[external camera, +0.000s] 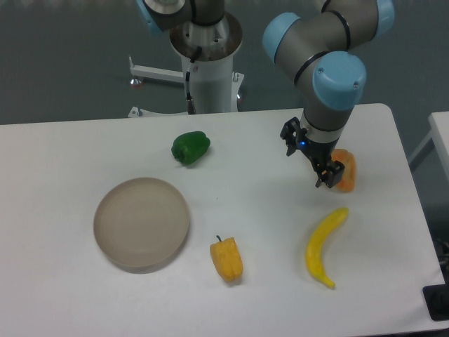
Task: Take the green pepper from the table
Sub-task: 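Move the gripper from beside the orange pepper over the green bell pepper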
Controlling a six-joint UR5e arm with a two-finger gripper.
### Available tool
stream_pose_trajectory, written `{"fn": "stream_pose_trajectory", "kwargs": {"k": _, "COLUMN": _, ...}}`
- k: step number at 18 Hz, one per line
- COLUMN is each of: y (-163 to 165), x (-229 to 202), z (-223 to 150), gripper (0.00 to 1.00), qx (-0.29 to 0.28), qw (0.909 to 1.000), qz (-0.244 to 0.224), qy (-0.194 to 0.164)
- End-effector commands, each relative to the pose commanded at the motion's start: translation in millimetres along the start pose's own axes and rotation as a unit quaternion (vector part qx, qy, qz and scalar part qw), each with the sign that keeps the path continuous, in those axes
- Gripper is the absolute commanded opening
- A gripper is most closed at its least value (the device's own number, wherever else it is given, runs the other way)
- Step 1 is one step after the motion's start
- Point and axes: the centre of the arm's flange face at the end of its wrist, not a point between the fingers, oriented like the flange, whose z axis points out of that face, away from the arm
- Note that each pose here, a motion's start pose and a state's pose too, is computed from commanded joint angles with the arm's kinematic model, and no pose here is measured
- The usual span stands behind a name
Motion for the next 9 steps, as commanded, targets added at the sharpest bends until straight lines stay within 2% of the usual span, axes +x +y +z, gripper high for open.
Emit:
{"fn": "stream_pose_trajectory", "kwargs": {"k": 4, "y": -0.8, "x": 2.3, "z": 2.3, "gripper": 1.0, "qx": 0.0, "qw": 1.0, "qz": 0.001, "qy": 0.002}}
{"fn": "stream_pose_trajectory", "kwargs": {"k": 9, "y": 9.3, "x": 50.0, "z": 23.7, "gripper": 1.0, "qx": 0.001, "qw": 0.9995, "qz": -0.003, "qy": 0.032}}
